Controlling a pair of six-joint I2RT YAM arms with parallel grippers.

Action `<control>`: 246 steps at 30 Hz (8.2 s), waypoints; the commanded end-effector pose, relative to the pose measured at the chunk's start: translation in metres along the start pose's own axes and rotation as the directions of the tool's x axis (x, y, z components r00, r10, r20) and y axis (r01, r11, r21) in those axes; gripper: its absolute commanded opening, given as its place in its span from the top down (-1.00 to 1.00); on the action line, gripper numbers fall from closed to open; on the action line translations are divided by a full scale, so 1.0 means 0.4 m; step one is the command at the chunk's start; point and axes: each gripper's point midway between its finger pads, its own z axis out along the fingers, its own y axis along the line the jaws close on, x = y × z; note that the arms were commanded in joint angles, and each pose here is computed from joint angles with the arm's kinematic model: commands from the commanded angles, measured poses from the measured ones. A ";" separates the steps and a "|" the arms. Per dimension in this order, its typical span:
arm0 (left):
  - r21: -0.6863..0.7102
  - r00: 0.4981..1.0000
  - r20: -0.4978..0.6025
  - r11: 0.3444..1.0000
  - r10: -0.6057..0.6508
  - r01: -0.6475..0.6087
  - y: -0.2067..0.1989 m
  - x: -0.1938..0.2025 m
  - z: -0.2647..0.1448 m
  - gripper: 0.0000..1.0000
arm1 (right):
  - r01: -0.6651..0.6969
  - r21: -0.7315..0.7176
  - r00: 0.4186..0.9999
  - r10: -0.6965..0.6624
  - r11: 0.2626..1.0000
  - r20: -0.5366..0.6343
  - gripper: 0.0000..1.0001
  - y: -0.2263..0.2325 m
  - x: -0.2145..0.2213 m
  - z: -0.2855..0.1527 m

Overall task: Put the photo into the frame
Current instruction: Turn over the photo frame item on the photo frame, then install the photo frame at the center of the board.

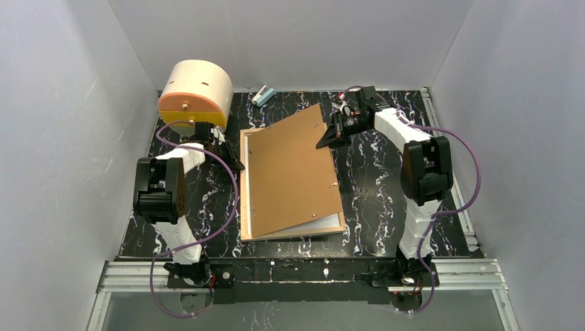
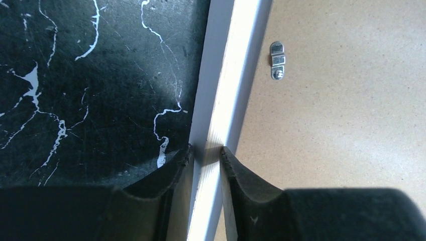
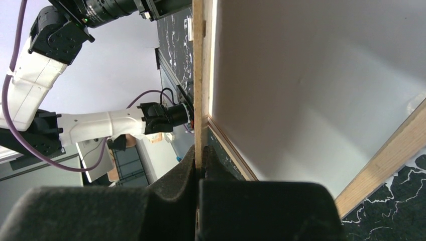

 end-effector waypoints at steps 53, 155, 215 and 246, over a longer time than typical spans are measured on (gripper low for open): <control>-0.007 0.999 -0.030 1.000 0.016 -0.016 0.004 0.024 -0.027 0.50 | 0.224 0.022 0.952 -0.224 0.974 0.209 0.97 -0.063 -0.092 0.042; 0.033 0.997 -0.071 0.999 0.008 -0.006 0.001 0.059 -0.018 -0.12 | -0.036 0.474 0.972 -0.078 0.880 0.219 -0.16 -0.251 0.020 -0.044; 0.062 0.994 -0.077 0.994 -0.081 0.086 0.014 0.103 0.014 0.35 | -0.073 0.496 0.997 0.048 0.865 0.064 0.34 -0.286 0.259 0.026; 0.095 0.989 -0.111 0.990 -0.097 0.108 0.005 0.117 0.025 0.35 | -0.144 0.565 0.981 0.042 0.813 0.190 0.58 -0.323 0.166 0.030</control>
